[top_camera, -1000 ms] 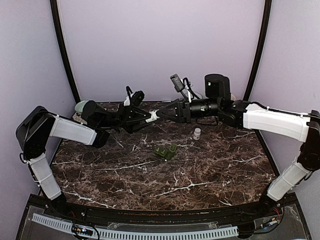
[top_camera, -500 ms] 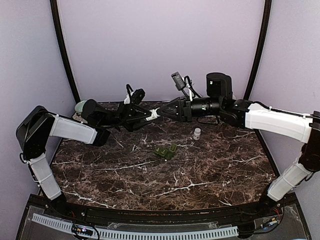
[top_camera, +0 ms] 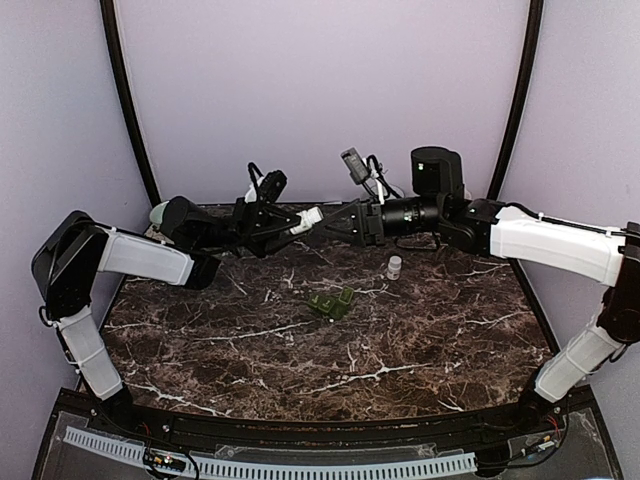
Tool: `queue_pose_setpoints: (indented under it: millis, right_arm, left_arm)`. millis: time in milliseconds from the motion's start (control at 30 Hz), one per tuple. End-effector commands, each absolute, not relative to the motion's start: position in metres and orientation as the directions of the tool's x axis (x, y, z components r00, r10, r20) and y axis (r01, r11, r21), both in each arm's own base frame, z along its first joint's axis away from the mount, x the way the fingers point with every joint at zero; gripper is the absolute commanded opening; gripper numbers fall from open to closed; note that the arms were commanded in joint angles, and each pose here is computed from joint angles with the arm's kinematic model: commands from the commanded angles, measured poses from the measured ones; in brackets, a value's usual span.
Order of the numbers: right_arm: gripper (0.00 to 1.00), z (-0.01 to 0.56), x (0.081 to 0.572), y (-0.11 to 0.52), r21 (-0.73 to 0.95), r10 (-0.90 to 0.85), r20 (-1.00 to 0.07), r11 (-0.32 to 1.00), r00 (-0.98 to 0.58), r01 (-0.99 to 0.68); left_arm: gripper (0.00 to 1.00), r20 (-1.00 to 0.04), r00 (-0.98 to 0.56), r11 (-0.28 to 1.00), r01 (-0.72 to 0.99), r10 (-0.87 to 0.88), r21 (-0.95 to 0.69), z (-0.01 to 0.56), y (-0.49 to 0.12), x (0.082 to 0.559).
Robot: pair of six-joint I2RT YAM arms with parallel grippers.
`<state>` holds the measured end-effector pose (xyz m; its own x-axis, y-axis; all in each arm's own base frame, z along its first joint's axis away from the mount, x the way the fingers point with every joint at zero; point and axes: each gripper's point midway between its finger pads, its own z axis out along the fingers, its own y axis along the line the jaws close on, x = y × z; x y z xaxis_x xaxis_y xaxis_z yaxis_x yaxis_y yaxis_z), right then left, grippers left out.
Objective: Sort the pills into containers
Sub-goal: Pass from the right arm to the left
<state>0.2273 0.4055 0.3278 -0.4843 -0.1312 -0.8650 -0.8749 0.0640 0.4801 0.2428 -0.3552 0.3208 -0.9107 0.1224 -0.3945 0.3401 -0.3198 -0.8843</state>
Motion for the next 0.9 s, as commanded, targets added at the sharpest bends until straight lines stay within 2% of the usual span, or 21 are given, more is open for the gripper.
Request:
queue_pose_setpoints:
  millis: [0,433,867]
  right_arm:
    - [0.36,0.325,0.216,0.405,0.515,-0.16,-0.842,0.046,-0.515,-0.856]
    - [0.42,0.334,0.215,0.401,0.547,-0.134,-0.824,0.059,-0.55,-0.835]
    - [0.46,0.338,0.238,0.378,0.758,-0.053,-0.636,0.144,-0.77,-0.636]
  left_arm:
    - [0.01,-0.58,-0.815,-0.435,0.514,0.021,-0.739,0.368,-0.34,0.227]
    - [0.01,-0.586,-0.809,-0.418,0.518,0.044,-0.746,0.359,-0.343,0.227]
    - [0.0,-0.631,-0.768,-0.289,0.583,0.109,-0.759,0.326,-0.352,0.232]
